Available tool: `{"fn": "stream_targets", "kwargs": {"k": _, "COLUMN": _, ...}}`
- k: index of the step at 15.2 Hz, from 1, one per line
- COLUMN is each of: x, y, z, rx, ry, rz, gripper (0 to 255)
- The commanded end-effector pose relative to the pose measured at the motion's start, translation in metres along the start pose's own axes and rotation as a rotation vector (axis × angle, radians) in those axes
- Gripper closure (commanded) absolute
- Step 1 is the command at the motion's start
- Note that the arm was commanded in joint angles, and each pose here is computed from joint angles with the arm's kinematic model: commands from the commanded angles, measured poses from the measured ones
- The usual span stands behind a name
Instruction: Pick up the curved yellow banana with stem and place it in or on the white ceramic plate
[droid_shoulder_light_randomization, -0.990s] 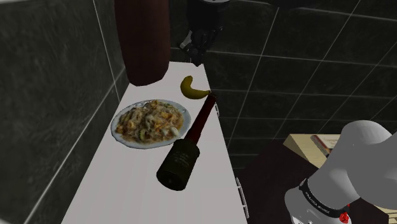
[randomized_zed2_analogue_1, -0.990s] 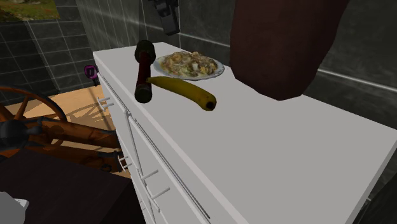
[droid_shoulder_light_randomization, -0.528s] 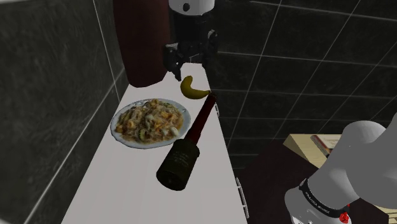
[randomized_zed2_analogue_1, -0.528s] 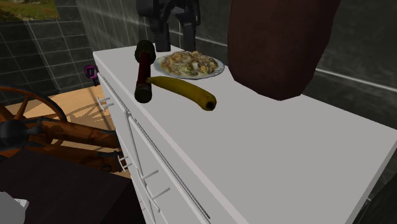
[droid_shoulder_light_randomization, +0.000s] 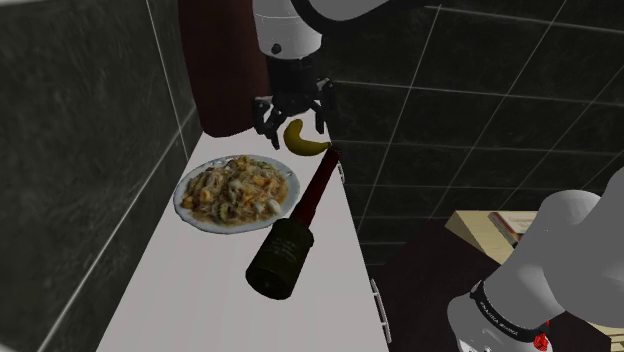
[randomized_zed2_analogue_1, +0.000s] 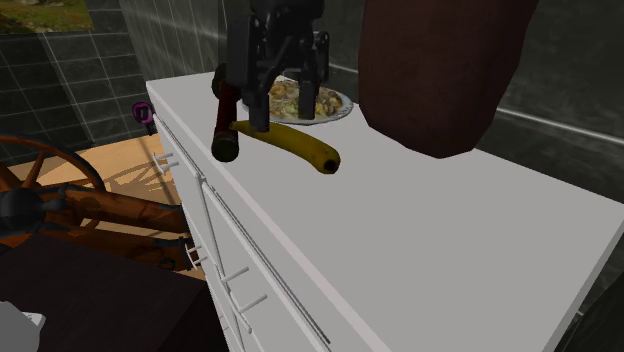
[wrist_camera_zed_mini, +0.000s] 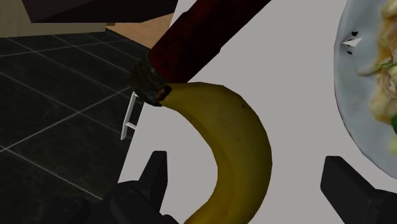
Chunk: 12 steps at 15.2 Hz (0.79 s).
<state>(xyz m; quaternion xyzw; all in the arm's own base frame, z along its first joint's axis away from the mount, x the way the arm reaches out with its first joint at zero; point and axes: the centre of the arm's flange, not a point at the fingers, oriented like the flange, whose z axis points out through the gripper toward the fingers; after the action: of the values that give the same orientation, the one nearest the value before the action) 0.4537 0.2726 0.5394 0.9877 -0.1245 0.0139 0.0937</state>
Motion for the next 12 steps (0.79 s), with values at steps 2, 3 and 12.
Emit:
{"fn": "stream_targets", "kwargs": {"k": 2, "x": 0.0001, "y": 0.0011, "z": 0.0081, "rx": 0.000, "ry": 0.000, "rz": 0.001, "gripper": 0}}
{"fn": "stream_targets", "kwargs": {"k": 3, "x": 0.0001, "y": 0.0011, "z": 0.0081, "rx": 0.000, "ry": 0.000, "rz": 0.001, "gripper": 0}}
{"fn": "stream_targets", "kwargs": {"k": 12, "x": 0.0001, "y": 0.0011, "z": 0.0080, "rx": 0.000, "ry": 0.000, "rz": 0.001, "gripper": 255}}
